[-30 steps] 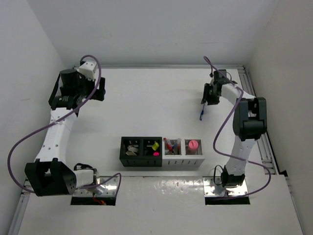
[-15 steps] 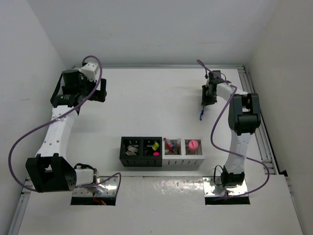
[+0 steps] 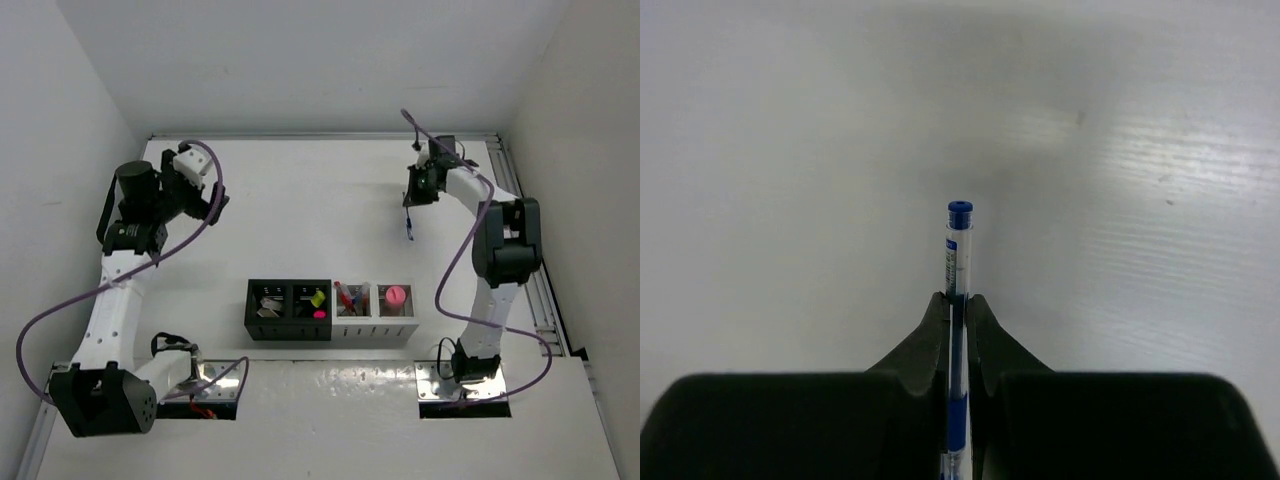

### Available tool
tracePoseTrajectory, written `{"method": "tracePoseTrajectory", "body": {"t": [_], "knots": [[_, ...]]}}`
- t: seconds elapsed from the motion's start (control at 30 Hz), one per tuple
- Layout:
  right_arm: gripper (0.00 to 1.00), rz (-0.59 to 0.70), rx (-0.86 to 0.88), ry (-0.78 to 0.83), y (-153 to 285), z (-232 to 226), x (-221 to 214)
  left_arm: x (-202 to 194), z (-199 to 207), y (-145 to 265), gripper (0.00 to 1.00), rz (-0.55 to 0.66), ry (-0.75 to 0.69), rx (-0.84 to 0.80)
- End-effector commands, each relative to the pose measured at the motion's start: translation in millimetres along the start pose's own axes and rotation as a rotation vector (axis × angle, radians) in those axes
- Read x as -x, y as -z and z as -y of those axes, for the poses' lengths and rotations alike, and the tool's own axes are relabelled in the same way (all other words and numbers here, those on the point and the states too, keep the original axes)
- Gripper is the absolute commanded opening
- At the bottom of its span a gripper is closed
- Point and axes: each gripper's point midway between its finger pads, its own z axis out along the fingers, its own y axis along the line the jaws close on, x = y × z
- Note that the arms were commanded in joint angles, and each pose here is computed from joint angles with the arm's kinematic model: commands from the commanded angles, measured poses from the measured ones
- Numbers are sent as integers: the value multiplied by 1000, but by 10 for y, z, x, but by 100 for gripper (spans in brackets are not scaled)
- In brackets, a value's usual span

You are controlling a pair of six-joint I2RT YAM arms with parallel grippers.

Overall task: Sort the stationery into containers
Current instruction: Pick up the pen from the center of the board, then place the pen in the storage box.

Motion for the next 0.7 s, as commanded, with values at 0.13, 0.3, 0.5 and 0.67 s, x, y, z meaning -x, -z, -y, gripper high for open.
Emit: {"method": "tracePoseTrajectory", "body": {"t": [0.13,0.3,0.5,0.67], "knots": [[0,372,422,6,1575,-985,1117,755,435,302,92,348,-447,-185],[0,355,729,-147,2139,-1695,852,1052,915,431,93,488,-732,-290],[0,287,864,-315,2404,-2218,606,1239,1374,470,93,592,-1040,-291],[0,174,864,-448,2301,-2424,395,1343,1840,516,95,697,-1263,-279]]}}
